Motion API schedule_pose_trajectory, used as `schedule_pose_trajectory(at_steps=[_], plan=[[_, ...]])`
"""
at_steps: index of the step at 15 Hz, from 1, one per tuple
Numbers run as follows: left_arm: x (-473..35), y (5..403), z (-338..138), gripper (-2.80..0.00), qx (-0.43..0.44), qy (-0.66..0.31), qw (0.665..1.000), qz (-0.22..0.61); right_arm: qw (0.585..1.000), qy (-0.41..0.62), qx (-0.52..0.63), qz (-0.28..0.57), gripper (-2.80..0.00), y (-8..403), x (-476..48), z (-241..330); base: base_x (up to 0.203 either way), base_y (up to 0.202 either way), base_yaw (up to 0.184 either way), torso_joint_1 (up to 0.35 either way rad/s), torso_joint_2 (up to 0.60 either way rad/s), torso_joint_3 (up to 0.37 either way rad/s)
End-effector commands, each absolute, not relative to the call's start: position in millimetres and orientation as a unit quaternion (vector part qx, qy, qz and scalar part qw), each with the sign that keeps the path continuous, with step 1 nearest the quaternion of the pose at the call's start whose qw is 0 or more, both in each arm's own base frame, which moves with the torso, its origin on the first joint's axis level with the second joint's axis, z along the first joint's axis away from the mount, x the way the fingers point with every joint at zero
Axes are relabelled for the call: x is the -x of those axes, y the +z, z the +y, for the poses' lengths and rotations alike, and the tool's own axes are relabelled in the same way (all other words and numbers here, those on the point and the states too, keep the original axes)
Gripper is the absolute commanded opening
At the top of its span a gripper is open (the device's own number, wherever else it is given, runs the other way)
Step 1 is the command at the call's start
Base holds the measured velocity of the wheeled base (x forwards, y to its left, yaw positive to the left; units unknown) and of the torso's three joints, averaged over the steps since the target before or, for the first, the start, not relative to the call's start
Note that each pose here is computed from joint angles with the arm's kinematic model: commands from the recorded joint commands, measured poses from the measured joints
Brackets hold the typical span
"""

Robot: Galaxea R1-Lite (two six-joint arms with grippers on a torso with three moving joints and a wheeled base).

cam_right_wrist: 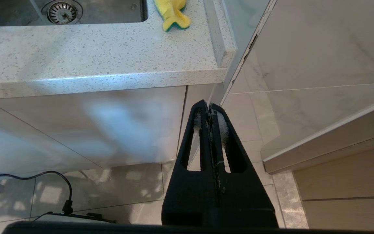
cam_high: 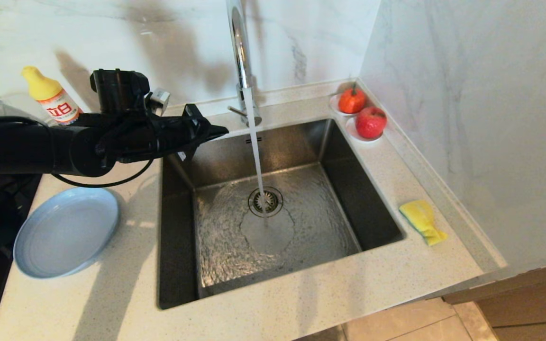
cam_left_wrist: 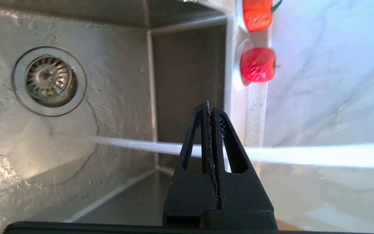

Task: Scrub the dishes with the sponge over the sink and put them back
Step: Turn off the faucet

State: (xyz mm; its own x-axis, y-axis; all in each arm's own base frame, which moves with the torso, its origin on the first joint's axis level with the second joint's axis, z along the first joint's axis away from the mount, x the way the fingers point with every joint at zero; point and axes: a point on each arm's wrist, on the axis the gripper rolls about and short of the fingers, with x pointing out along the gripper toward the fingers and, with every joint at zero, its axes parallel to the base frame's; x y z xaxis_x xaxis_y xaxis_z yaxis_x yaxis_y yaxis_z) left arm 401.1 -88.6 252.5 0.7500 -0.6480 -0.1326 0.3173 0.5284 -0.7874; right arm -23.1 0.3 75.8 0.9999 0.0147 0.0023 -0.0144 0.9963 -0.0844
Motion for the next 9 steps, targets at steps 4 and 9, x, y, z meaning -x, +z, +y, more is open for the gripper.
schedule_pose_trajectory(at_steps=[4,9], plan=[[-417.2,249.6,-92.4,-2.8,0.401,-0.275,0.85,0.199,0.999,0.007,0.042,-0.001,-2.8,75.7,23.0,0.3,0.0,0.0,0.0,0.0,0.0,0.0],[-431.4,249.3,-95.9,-2.8,0.418,-0.268,0.849,0.182,0.999,0.008,0.043,-0.001,-2.8,75.5,23.0,0.3,0.0,0.0,0.0,0.0,0.0,0.0]])
